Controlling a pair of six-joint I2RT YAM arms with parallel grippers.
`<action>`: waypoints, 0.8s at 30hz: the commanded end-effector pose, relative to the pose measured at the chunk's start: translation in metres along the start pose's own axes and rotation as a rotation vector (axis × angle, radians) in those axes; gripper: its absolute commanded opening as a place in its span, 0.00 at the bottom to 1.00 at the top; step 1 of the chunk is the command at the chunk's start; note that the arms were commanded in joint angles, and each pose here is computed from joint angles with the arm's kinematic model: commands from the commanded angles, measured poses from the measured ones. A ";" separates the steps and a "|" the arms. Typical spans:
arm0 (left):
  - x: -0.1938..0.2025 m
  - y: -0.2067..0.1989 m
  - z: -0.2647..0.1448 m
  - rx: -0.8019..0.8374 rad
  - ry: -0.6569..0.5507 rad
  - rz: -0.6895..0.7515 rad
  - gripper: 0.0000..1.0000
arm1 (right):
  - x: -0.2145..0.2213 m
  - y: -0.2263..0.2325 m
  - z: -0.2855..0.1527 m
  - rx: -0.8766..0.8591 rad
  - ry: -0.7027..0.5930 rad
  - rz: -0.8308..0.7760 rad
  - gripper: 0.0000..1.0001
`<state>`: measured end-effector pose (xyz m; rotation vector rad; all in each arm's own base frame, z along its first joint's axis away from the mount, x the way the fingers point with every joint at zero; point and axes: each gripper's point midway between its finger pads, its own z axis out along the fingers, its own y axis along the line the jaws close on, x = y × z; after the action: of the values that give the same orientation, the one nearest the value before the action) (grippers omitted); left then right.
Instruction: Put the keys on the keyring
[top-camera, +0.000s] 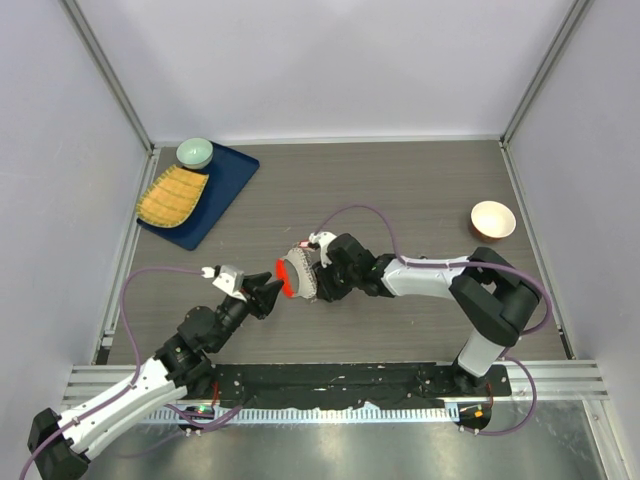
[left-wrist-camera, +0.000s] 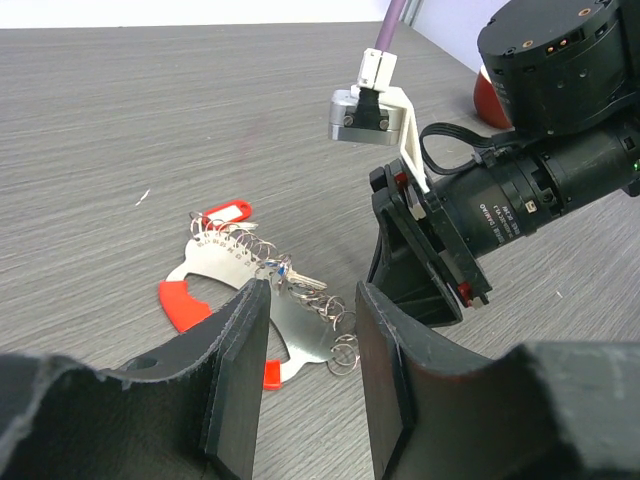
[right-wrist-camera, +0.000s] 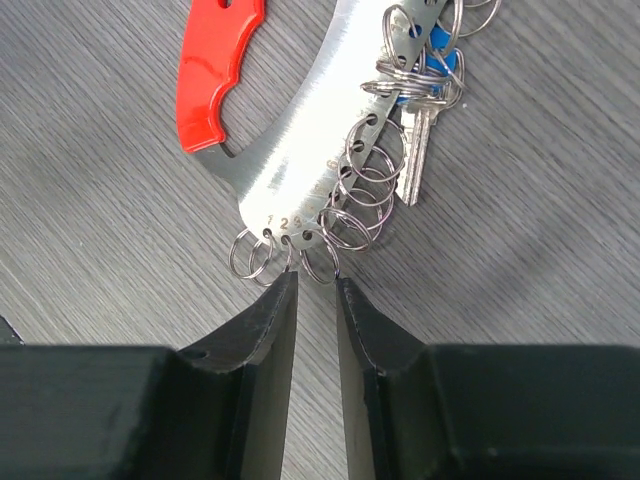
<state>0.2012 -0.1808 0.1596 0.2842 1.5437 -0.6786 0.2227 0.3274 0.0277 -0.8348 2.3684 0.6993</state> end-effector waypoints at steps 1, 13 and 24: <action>0.013 0.003 -0.001 -0.003 0.015 0.004 0.43 | -0.014 0.003 0.006 -0.026 -0.052 0.000 0.27; 0.014 0.002 -0.001 0.002 0.019 0.005 0.44 | -0.014 0.003 0.005 -0.045 -0.060 -0.003 0.16; 0.015 0.001 -0.001 0.005 0.025 0.007 0.44 | -0.012 0.006 0.012 -0.077 -0.064 0.019 0.15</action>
<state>0.2017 -0.1817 0.1545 0.2927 1.5624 -0.6709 0.2259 0.3357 0.0229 -0.8253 2.3488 0.7684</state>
